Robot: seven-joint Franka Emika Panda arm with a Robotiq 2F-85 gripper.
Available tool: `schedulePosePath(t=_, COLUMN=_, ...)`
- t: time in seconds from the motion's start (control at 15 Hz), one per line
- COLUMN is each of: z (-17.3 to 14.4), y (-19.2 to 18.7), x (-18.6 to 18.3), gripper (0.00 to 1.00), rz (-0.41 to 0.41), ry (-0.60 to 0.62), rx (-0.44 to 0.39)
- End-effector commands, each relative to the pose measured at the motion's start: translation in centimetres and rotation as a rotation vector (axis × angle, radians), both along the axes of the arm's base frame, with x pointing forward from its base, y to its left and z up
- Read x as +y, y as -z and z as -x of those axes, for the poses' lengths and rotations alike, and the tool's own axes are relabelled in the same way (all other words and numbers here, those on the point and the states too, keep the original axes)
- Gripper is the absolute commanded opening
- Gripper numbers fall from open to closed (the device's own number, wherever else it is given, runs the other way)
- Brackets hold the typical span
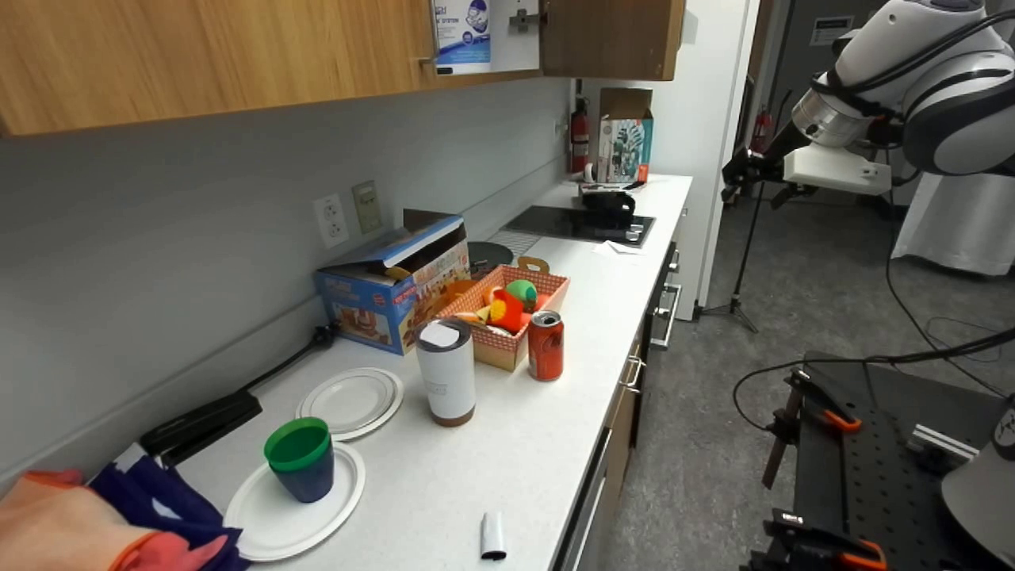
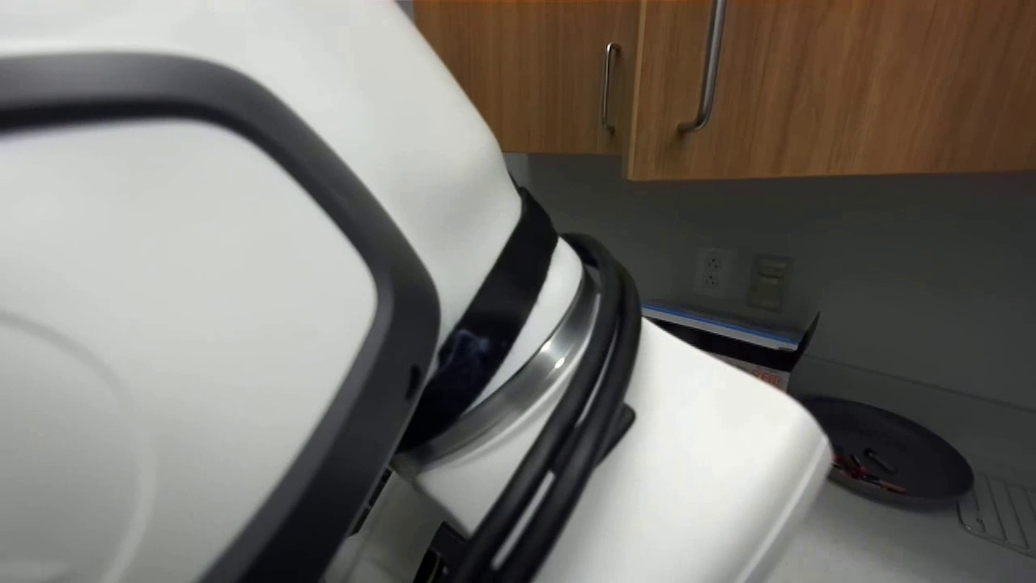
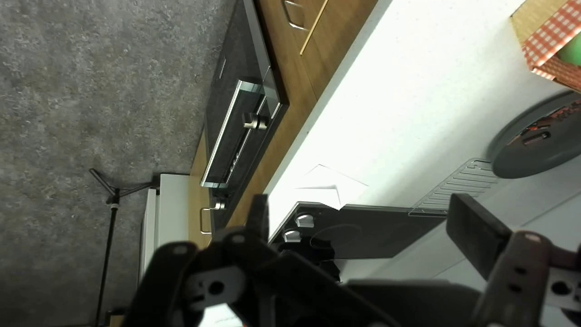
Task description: Open the top cabinet drawer on the right
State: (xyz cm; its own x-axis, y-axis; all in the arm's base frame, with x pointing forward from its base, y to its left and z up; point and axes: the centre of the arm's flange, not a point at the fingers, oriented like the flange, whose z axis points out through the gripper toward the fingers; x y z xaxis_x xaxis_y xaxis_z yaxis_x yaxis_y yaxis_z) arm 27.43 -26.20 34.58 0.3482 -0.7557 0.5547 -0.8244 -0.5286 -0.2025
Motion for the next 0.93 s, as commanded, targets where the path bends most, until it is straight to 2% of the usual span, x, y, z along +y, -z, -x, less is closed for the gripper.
schedulePosePath(t=0.0, z=0.0, y=0.0, x=0.0, gripper=1.0, rz=0.0, ry=0.0, rx=0.0)
schedulePosePath(t=0.2, z=-0.07, y=0.0, x=-0.26, gripper=1.0, rz=0.025, ry=-0.035, rx=-0.004)
schedulePosePath(t=0.47, z=-0.14, y=-0.35, x=-0.75, gripper=1.0, rz=0.099, ry=-0.091, rx=0.015)
schedulePosePath(t=0.73, z=-0.26, y=-0.53, x=-0.88, gripper=1.0, rz=0.147, ry=-0.19, rx=0.023)
schedulePosePath(t=0.87, z=-0.36, y=-0.52, x=-0.66, gripper=1.0, rz=0.149, ry=-0.244, rx=0.001)
